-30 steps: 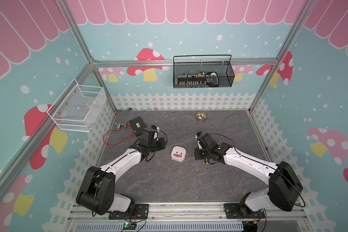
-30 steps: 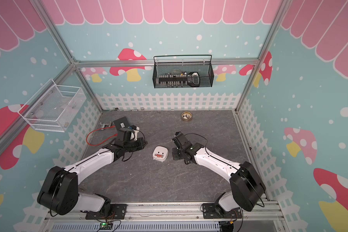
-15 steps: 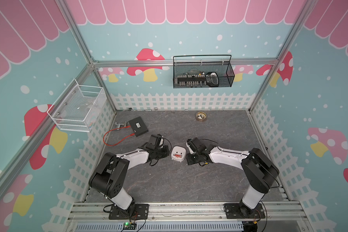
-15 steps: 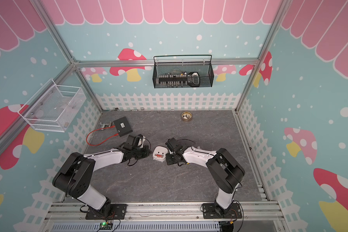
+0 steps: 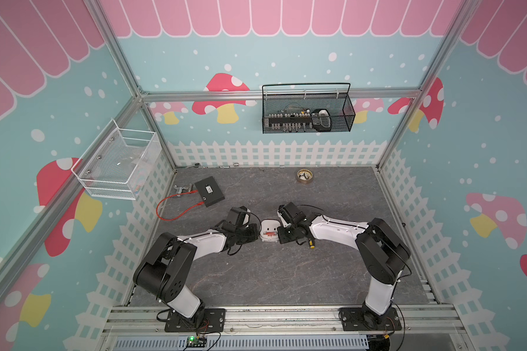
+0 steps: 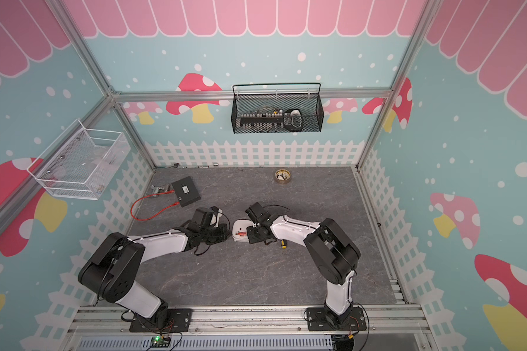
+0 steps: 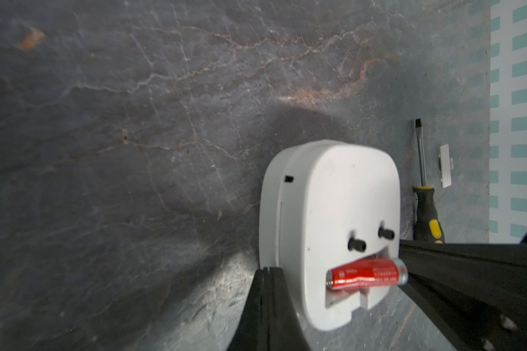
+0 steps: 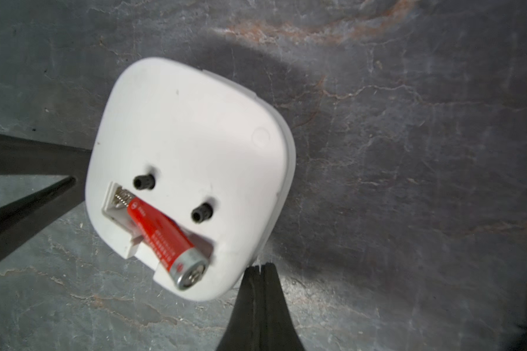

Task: Remove the battery from the alarm
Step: Adjust the alarm at the center of the board.

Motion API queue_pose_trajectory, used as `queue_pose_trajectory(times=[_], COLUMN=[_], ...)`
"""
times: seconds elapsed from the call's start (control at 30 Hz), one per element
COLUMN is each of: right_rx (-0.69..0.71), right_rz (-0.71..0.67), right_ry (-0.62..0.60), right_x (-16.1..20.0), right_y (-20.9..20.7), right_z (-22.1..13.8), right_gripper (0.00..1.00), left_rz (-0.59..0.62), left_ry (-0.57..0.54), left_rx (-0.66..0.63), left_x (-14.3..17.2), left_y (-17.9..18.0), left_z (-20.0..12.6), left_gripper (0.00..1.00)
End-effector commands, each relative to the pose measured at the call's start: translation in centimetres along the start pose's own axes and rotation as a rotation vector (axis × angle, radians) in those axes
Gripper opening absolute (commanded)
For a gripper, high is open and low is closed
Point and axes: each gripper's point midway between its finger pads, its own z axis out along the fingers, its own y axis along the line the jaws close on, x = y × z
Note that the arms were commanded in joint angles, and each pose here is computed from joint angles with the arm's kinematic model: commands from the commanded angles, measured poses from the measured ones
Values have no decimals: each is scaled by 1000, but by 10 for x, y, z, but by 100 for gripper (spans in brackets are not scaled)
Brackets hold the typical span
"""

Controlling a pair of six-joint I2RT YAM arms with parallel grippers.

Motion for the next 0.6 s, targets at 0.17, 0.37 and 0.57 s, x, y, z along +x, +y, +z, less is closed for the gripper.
queue_pose_trajectory(times=[0.17, 0.37, 0.57], right_rx=[19, 219, 193], right_rz=[-76, -321, -866], right_ry=[-46, -102, -230], right_x=[-21, -46, -78], right_y=[7, -20, 7], right_z=[-19, -83, -158], right_gripper=[3, 14, 44], left_rz=[16, 7, 0], left_ry=[43, -12, -109], left_rx=[38, 28, 21], left_x=[20, 4, -29], left_y=[-11, -7, -7], left_z=[-5, -21, -47], left_gripper=[0, 0, 0])
